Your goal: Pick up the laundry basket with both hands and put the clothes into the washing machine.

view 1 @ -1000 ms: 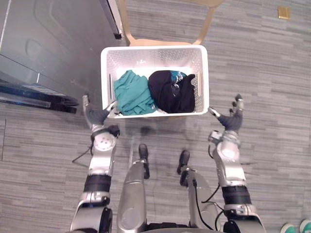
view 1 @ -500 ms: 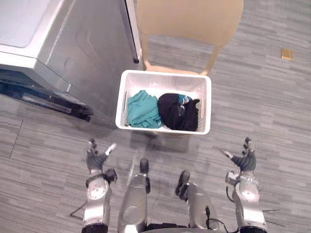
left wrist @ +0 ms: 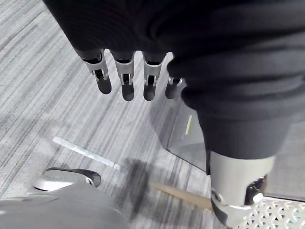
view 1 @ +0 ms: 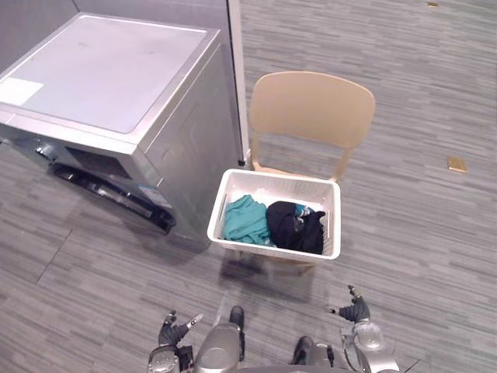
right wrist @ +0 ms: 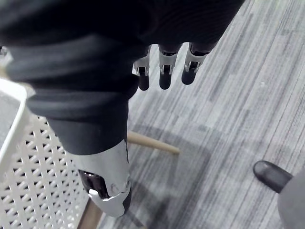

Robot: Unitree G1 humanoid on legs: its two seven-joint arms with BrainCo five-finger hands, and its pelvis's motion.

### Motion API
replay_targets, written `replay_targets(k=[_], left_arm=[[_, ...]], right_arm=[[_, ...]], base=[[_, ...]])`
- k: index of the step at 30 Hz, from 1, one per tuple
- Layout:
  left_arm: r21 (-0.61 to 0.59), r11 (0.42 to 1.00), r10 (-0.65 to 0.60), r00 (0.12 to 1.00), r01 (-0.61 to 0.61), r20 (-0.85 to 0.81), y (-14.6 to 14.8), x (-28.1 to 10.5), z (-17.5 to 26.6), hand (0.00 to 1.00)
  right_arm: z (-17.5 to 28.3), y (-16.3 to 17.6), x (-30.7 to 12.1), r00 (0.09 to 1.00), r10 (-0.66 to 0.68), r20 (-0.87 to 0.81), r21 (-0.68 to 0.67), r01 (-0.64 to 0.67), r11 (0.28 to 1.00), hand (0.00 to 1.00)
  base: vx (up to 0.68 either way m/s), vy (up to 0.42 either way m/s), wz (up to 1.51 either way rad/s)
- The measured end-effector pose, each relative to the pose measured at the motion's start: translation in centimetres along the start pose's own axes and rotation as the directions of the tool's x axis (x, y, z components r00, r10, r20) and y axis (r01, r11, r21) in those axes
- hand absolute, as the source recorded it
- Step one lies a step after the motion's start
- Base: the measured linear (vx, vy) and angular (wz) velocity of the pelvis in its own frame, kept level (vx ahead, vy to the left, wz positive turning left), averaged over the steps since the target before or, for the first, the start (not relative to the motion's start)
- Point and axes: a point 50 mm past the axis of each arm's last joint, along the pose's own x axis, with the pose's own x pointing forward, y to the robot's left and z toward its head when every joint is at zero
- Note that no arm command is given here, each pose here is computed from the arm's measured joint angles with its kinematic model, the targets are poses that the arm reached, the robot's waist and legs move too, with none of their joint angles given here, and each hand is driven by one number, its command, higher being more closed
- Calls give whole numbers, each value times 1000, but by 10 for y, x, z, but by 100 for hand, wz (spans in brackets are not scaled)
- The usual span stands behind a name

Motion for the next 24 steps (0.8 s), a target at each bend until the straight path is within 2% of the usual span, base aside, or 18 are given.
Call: replay_targets(k=[7,10,13,17,24], left_arm=[[-1,1000,15,999,-15,52,-2,8,21,0],[40,999,-26,996,22,88,-16,11,33,0],[55,998,-13,994,7,111,-14,14,42,0],[82,997,0,995,-8,97,-7,14,37,0],[99,995,0,994,-11,112,-7,15,42,0]], right_arm=[[-3,-13,5,998,-48,-33,6,48,999,0],[-8,-20,6,996,-65,-59,5,65,998,0],[-4,6,5,997,1,-82,76,6,997,0],[15,20,9,998,52,-33,68,-49,996,0],[49,26,13,993,75,88,65,-81,995,0]], base=[[-32,208,79],[106,427,89],[201,524,62],[233,441,34],[265,89,78]])
